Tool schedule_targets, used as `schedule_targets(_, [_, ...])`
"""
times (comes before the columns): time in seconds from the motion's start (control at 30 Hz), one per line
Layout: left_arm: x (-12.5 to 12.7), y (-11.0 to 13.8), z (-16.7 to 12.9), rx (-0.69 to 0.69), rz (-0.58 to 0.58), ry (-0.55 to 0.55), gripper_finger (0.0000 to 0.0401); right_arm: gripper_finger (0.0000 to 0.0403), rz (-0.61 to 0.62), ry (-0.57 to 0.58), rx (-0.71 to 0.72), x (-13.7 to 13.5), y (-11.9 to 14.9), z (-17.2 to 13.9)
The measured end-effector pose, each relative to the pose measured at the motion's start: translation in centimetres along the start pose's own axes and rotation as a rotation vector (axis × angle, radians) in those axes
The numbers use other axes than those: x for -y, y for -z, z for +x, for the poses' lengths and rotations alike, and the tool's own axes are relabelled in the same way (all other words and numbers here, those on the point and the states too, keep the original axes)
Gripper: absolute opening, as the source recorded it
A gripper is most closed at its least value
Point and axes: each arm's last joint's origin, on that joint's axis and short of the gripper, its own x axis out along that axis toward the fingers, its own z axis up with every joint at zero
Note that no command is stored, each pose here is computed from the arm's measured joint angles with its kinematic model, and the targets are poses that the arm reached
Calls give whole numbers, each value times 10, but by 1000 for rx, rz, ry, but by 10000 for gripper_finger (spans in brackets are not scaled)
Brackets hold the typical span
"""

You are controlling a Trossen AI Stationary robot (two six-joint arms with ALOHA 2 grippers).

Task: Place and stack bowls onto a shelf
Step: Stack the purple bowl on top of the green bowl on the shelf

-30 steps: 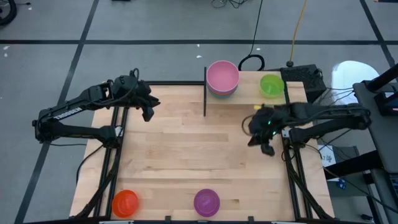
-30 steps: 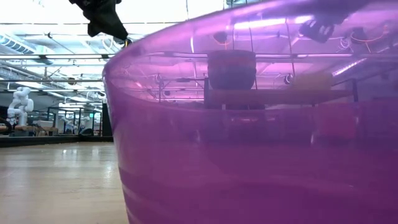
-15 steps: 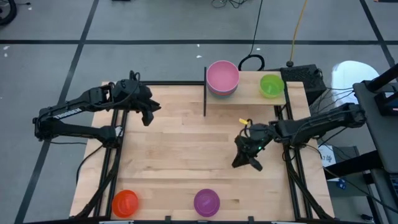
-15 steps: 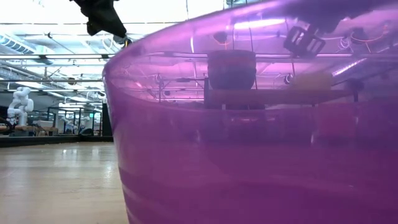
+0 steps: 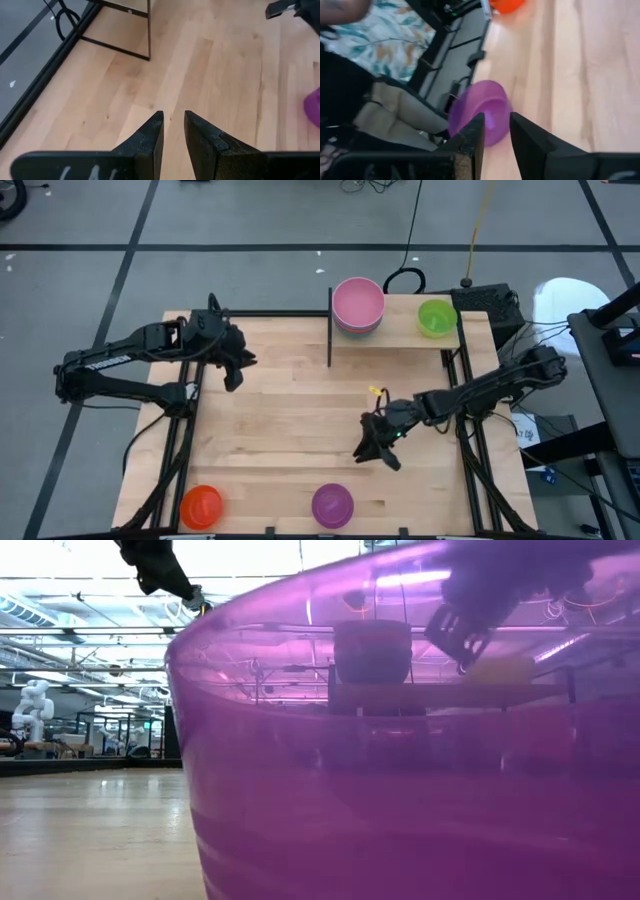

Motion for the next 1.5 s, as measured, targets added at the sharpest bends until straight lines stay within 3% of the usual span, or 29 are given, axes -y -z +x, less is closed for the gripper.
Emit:
schedule_targets(0.3, [3, 3, 0, -33, 23, 12, 81, 75, 25, 74, -86, 0, 22, 33])
schedule_targets(0.6, [6, 4, 0, -38, 69, 25, 81, 75, -41, 35, -145, -15, 19, 78])
schedule_targets(0.8, [10, 5, 0, -44, 83, 39, 81, 75, -57, 90, -155, -13, 21, 98])
schedule_targets(1.5, [20, 7, -1, -56, 126, 123, 81, 75, -74, 188, -166, -7, 24, 100])
